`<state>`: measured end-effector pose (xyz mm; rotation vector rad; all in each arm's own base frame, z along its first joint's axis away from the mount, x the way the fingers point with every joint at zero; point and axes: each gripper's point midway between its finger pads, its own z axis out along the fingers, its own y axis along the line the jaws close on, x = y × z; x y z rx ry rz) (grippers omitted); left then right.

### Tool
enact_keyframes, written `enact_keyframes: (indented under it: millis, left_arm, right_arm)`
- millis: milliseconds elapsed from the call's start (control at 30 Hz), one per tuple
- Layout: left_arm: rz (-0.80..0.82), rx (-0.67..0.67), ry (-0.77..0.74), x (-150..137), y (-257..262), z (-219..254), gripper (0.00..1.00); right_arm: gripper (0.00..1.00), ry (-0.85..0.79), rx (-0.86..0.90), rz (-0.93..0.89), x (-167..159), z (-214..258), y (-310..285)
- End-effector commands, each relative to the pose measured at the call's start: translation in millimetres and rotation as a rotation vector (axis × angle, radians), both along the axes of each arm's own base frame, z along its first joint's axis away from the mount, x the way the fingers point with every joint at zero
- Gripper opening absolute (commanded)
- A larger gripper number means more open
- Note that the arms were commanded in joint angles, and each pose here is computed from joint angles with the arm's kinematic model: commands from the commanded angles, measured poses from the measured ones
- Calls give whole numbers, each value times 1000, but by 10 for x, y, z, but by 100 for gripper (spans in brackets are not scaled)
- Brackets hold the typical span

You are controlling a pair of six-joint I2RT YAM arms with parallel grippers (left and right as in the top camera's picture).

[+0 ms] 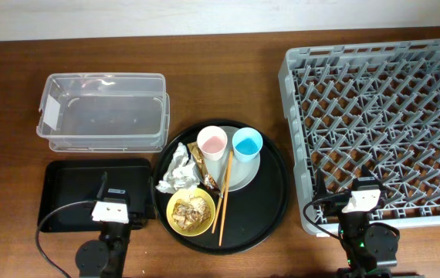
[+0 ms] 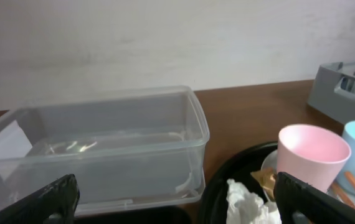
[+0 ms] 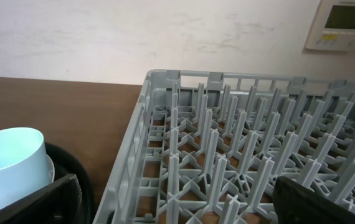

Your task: Sort waste into correct bins and load items into the dishwasher rack

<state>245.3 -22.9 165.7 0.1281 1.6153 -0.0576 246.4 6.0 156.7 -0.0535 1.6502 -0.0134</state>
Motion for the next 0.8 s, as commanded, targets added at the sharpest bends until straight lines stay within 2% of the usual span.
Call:
enact_keyframes:
  millis: [0, 100, 200, 267, 333, 367, 433, 567, 667, 767]
  left_arm:
    - [-70, -16, -70, -23, -122, 181, 99]
    - [-150, -89, -97, -173, -249, 632, 99]
    - [-191, -91, -34, -426, -310, 1177, 99]
    - [-244, -99, 97, -540, -403, 1465, 99]
    - [-311, -127, 294, -552, -529, 1564, 99]
    - [-343, -149, 403, -513, -593, 1609, 99]
    - [-349, -160, 461, -291, -620, 1746, 99]
    - [-447, -221, 612, -84, -802, 1561, 99]
    - [-432, -289, 807, -3, -856, 1196, 97]
    - [-464, -285, 965, 1, -1015, 820, 99]
  right_arm:
    - [99, 0, 1, -10, -2, -16, -22]
    - [99, 0, 1, -10, -2, -16, -22]
    - [99, 0, 1, -10, -2, -16, -22]
    - [99, 0, 1, -10, -2, -16, -22]
    - [99, 0, 1, -10, -2, -16, -22]
    - [99, 0, 1, -10, -2, -16, -22]
    - [99, 0, 1, -10, -2, -16, -22]
    - [99, 0, 1, -10, -2, -16, -22]
    - [99, 0, 1, -10, -2, -16, -22]
    - [99, 0, 1, -10, -2, -16, -22]
